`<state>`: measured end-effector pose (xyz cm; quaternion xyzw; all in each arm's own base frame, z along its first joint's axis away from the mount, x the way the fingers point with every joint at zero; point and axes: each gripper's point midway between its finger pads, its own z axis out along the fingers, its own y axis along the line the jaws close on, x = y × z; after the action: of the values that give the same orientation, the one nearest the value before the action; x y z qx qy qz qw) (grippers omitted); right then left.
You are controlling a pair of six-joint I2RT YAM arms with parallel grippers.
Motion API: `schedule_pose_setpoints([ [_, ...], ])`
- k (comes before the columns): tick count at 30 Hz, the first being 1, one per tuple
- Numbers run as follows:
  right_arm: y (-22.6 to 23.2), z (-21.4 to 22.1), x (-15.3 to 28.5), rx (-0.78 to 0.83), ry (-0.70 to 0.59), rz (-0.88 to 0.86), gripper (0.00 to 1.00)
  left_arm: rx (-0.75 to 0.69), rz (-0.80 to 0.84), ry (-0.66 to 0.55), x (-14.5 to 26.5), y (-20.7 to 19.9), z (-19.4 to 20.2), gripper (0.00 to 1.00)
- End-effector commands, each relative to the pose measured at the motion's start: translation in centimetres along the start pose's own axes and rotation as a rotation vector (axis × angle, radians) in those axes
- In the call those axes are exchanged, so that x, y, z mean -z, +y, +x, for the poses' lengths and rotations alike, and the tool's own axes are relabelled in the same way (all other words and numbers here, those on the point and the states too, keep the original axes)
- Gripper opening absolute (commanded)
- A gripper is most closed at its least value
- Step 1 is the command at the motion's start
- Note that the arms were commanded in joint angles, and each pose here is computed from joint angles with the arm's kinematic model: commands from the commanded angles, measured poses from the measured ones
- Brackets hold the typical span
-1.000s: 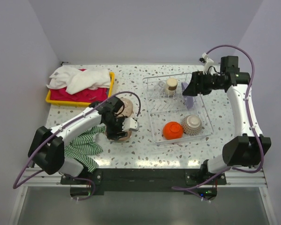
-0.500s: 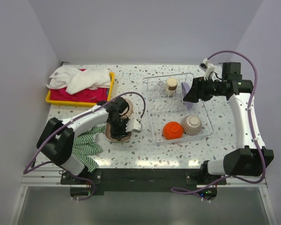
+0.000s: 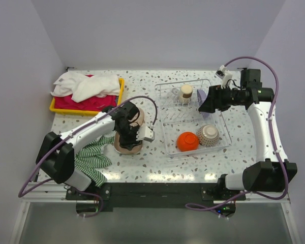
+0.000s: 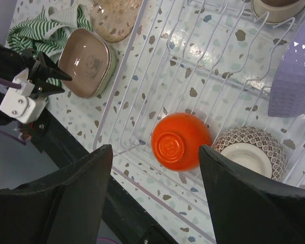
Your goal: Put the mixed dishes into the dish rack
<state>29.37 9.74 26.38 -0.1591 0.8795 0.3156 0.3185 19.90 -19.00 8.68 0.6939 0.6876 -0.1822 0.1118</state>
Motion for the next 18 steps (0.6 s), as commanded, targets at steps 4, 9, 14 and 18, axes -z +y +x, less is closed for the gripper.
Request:
schedule_pose_setpoints([
  [4, 0.4, -0.6, 0.2, 0.021, -0.019, -0.022, 0.72, 0.019, 0.052, 0.014, -1.1, -1.5, 0.8, 0.39],
  [9, 0.3, -0.2, 0.2, 0.016, -0.009, -0.012, 0.72, 0.016, 0.051, 0.029, -1.9, -0.4, 0.7, 0.4],
  [14, 0.1, 0.0, 0.2, 0.018, -0.005, -0.003, 0.72, 0.057, 0.096, 0.058, -2.9, -0.2, 0.9, 0.35],
  [18, 0.1, 0.1, 0.1, 0.017, -0.001, -0.001, 0.72, 0.062, 0.114, 0.046, -3.1, -0.3, 0.5, 0.28],
])
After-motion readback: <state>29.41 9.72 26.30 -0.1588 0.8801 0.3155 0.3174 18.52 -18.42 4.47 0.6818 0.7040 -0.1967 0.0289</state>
